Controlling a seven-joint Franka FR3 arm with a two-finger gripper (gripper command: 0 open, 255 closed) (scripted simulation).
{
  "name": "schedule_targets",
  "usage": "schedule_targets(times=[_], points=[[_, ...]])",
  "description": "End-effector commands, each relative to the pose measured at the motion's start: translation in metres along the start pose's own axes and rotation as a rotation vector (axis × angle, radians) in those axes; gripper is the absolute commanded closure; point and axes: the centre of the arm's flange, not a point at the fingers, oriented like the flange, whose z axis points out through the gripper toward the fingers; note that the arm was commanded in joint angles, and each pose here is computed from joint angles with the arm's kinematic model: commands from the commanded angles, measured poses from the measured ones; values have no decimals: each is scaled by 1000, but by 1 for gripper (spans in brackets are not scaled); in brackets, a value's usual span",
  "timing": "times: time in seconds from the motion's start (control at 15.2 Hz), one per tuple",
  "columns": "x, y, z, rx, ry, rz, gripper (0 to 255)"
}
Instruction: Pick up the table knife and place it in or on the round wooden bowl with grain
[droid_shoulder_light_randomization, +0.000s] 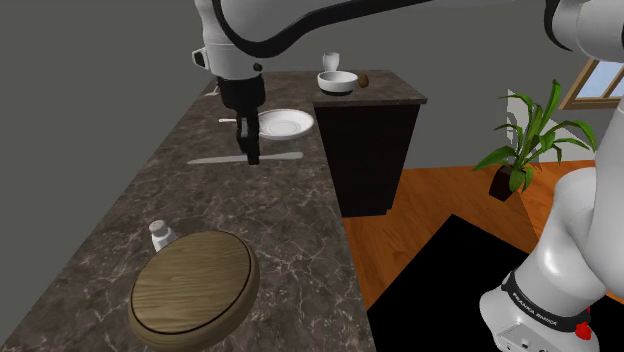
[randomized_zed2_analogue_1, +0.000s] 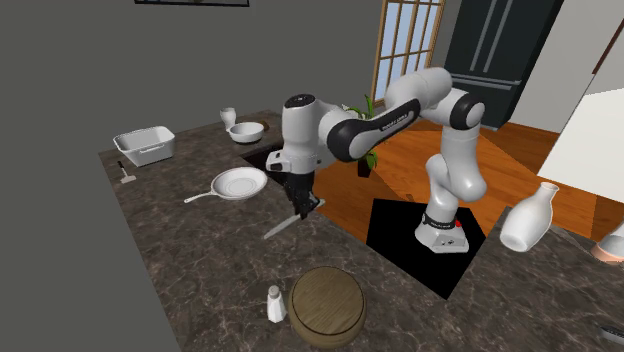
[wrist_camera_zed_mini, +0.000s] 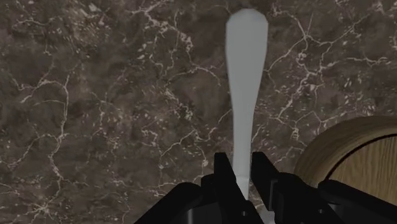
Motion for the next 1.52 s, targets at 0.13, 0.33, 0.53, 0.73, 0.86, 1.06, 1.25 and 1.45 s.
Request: schedule_targets(times=[0.13, 0.33, 0.53, 0.73, 0.86, 1.06, 1.25, 1.45], points=[[19, -50, -1, 0, 0, 1, 255], [33, -87, -4, 0, 0, 1, 255], [47, -124, -7, 0, 0, 1, 255], [61, -161, -9, 0, 0, 1, 255], [70, -186, -11, 0, 0, 1, 255], [76, -201, -1, 0, 0, 1, 255], [76, -201, 15, 0, 0, 1, 255], [76, -202, 30, 0, 0, 1, 255]])
